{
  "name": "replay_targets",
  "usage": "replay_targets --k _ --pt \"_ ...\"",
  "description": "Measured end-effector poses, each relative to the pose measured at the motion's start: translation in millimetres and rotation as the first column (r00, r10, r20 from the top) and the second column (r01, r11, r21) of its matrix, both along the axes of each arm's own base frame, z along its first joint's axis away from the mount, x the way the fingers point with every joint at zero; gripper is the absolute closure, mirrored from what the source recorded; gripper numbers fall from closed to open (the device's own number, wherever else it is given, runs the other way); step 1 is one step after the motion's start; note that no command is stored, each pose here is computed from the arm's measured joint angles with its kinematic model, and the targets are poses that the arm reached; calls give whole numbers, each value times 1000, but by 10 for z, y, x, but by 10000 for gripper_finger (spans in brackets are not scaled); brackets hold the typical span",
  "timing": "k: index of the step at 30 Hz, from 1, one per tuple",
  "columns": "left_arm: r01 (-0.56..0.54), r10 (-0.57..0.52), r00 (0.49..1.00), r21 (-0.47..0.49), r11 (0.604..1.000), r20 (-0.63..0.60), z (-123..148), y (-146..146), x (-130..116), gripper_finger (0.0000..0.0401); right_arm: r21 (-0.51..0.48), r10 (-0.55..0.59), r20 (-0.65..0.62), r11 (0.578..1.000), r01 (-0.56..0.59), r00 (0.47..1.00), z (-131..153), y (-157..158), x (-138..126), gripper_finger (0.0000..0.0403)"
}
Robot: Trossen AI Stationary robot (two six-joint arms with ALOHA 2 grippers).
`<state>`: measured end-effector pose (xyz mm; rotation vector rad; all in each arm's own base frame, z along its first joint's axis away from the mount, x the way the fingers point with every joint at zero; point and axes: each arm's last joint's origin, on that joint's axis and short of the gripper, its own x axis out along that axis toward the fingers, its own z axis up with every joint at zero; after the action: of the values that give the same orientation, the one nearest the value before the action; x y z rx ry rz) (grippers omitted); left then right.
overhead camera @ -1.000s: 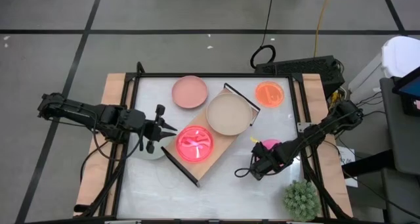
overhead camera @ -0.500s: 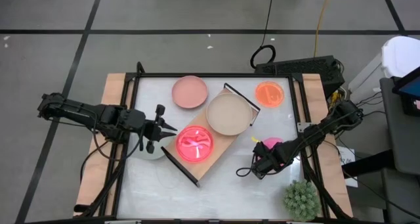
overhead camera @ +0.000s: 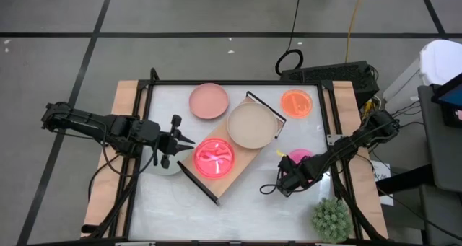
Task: Place and stack plates onto a shelf
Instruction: Stack the small pink plate on top of the small pink plate on the shelf
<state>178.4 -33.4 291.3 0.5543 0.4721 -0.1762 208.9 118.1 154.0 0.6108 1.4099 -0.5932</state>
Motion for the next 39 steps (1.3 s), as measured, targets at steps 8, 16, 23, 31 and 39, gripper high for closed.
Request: replay_targets --k 8,16,23,31,39 --pt "0 0 1000 0 1000 0 0 0 0 320 -9 109 -1 994 -109 994 221 67 80 403" --pt "0 0 1000 0 1000 -1 0 1 -1 320 -5 202 25 979 -202 979 346 187 93 403" --pt "0 0 1000 0 1000 -1 -1 0 -1 320 -28 285 33 958 -284 958 356 264 51 403" --pt "0 0 1000 1 1000 -1 0 0 -1 320 -77 335 13 940 -333 942 614 336 54 403" --pt "5 -5 1000 9 1000 0 0 0 -1 320 -119 387 77 919 -377 919 920 405 134 403"
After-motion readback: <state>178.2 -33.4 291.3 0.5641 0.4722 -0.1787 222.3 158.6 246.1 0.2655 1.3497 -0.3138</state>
